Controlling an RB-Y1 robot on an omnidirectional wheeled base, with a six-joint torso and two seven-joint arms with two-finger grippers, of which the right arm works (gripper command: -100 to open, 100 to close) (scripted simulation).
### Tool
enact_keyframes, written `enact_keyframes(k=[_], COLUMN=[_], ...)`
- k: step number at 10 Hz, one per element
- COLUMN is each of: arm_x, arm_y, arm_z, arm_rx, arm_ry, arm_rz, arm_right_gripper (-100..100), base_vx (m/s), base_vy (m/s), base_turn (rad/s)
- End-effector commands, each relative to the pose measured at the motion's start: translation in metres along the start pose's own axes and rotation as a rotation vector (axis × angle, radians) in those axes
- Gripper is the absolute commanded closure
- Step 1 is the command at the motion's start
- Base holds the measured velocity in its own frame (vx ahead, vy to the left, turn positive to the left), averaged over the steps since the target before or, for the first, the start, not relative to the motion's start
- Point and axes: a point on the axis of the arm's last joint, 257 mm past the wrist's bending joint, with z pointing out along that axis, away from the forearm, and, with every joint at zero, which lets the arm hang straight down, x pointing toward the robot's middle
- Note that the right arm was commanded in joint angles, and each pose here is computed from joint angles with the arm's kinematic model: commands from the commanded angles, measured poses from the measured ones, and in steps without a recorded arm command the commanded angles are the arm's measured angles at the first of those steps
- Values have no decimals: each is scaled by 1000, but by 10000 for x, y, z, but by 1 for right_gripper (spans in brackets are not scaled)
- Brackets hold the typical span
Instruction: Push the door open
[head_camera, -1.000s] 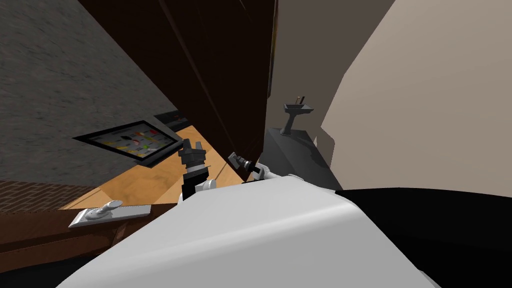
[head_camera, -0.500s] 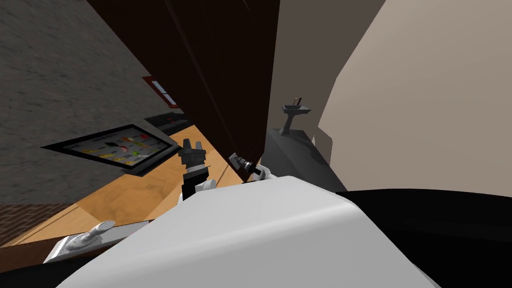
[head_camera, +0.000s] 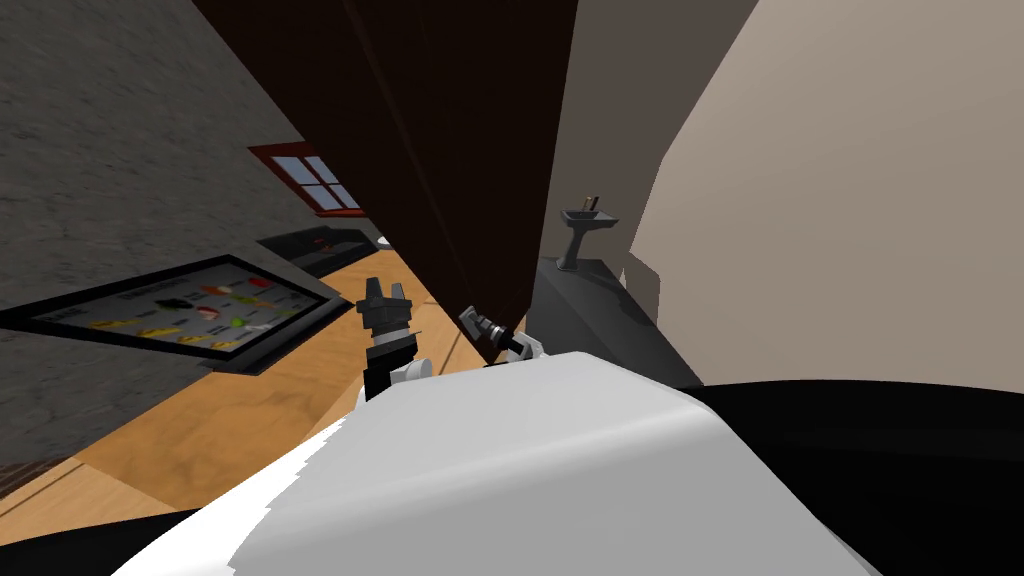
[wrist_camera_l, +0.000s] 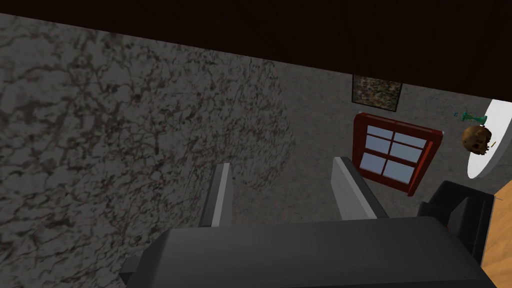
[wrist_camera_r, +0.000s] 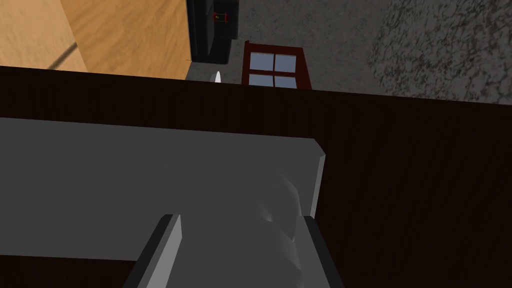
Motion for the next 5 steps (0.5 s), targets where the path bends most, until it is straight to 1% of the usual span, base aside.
enact_keyframes(k=[1, 5], arm_x=[-84, -81], arm_y=[-44, -19], arm_z=[-66, -109], arm_rx=[14, 10], arm_ry=[-26, -48], arm_rz=[-2, 2], arm_right_gripper=[100, 100], base_vx=[80, 74], base_vy=[158, 153], base_turn=[-97, -103])
